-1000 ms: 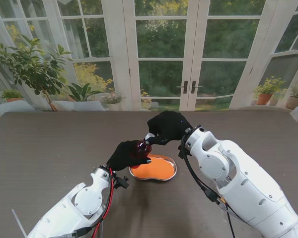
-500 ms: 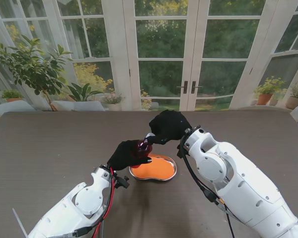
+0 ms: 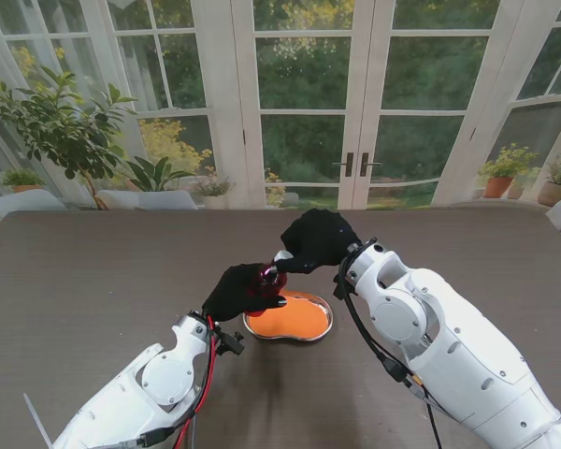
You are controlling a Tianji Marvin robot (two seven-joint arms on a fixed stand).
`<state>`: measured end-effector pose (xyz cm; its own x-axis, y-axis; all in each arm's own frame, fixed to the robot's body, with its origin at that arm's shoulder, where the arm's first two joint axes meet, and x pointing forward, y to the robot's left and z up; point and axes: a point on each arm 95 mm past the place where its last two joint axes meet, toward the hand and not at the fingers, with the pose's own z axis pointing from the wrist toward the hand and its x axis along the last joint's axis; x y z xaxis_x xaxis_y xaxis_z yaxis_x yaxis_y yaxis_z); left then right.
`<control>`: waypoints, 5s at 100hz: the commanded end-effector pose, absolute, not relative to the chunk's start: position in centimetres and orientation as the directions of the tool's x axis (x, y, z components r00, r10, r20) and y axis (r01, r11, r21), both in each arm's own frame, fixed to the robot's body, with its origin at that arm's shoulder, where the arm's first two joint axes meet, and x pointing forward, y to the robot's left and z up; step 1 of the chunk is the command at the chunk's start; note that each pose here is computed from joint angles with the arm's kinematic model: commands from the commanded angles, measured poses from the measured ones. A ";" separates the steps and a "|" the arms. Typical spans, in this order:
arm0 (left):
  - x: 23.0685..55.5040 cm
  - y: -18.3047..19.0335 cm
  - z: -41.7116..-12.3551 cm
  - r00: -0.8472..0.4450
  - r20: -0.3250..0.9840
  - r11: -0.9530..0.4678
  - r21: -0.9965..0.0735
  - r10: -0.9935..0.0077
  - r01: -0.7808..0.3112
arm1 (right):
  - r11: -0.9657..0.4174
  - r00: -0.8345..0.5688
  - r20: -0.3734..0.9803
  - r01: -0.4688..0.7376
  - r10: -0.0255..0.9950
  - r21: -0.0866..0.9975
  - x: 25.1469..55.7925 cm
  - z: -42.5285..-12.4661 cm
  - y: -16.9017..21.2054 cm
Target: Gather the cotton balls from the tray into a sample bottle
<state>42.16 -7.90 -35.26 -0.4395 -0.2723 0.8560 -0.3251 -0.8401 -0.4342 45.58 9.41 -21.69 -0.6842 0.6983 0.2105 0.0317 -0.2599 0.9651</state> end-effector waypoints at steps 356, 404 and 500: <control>42.0 -8.8 -35.0 -0.444 0.859 -0.825 -0.433 -0.254 -0.365 | -0.302 -0.748 0.247 0.065 0.617 0.951 45.5 -20.7 8.7; 41.9 -8.7 -35.0 -0.440 0.861 -0.821 -0.433 -0.255 -0.371 | -0.262 -0.740 0.240 0.089 0.628 0.961 45.5 -20.9 8.9; 41.8 -8.6 -35.2 -0.437 0.860 -0.809 -0.444 -0.264 -0.386 | -0.223 -0.737 0.205 0.076 0.644 0.972 45.2 -20.8 9.6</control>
